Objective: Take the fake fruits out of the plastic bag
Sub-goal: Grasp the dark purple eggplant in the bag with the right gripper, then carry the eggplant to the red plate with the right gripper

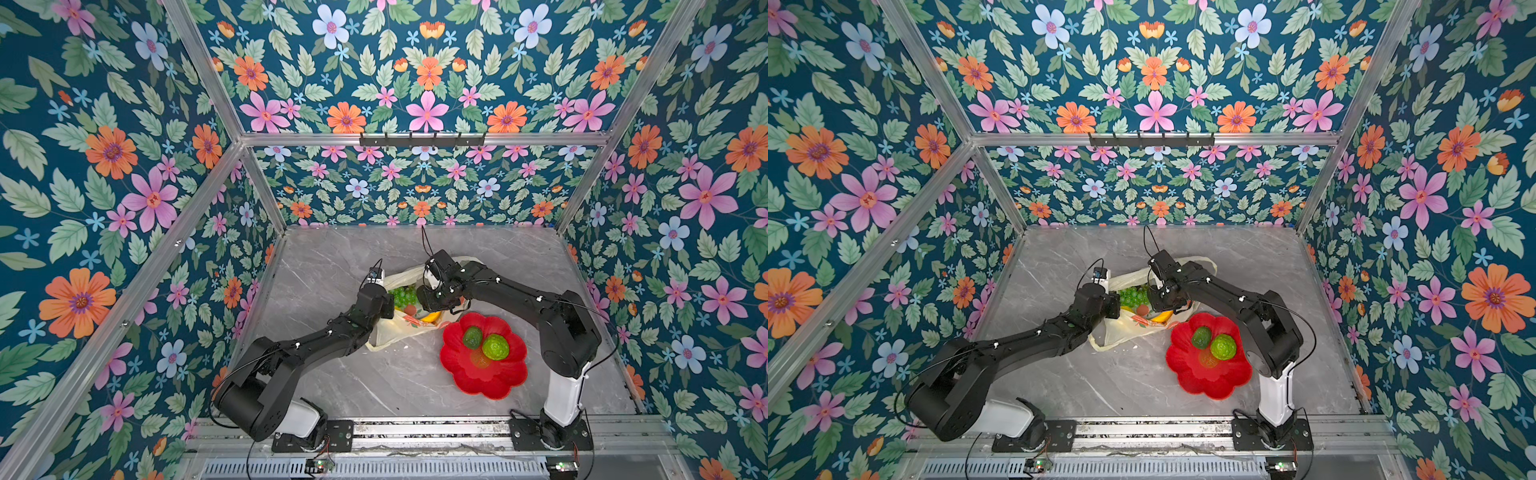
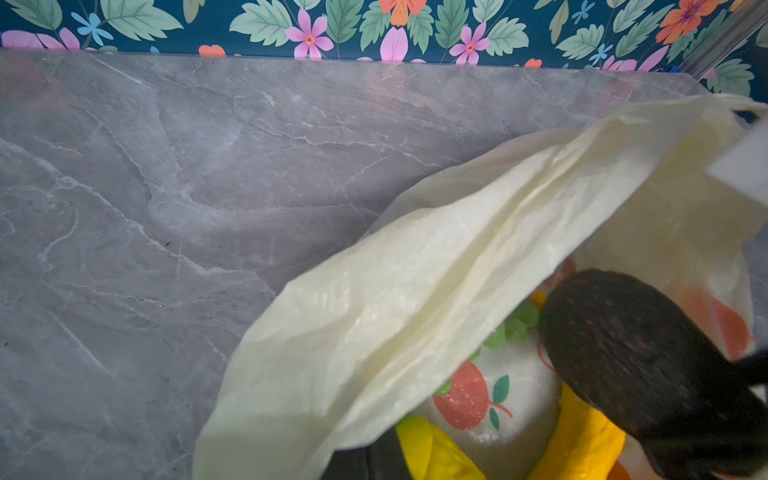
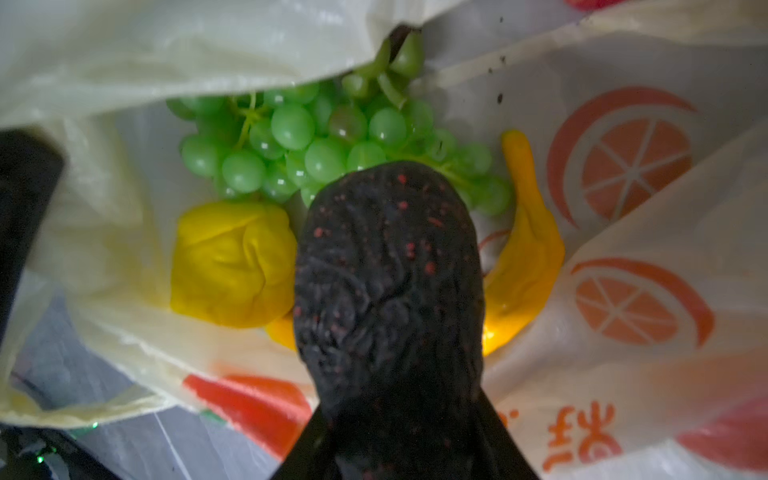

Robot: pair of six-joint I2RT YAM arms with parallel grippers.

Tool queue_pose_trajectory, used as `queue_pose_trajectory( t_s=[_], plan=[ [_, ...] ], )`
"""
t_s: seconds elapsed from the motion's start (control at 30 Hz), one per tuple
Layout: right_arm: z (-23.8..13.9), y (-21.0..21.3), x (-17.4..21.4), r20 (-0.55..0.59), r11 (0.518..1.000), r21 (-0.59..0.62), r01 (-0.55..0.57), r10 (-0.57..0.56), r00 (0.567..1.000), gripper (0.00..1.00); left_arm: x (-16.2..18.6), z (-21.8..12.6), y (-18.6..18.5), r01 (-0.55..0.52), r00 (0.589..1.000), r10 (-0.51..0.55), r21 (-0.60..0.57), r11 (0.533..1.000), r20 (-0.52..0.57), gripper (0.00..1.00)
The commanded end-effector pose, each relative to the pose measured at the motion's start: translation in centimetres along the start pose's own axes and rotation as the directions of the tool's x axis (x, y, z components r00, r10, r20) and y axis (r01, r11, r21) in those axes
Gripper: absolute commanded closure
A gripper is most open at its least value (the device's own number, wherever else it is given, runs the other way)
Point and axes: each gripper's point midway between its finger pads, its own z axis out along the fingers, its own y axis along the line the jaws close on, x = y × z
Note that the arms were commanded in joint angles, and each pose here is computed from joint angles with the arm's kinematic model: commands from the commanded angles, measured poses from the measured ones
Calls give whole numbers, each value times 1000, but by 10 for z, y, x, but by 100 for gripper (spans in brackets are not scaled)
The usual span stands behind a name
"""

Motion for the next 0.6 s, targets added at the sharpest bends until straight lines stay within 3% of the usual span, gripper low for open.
queue_pose_trajectory(
  t_s=[0.0, 0.23, 0.57],
  plan=[
    [-13, -5, 32, -85, 1000, 25, 11, -9, 996, 67, -5, 0, 0, 3, 1000, -3, -4, 1000, 14, 100],
    [-41, -23, 98, -209, 996, 89, -10, 29, 978, 67, -5, 0, 1, 0, 1000, 1, -10, 1000, 13, 100],
    [-80, -35, 164, -281, 992, 98, -78, 103, 954, 68, -2, 4, 0, -5, 1000, 5, -11, 1000, 1, 100]
  ],
)
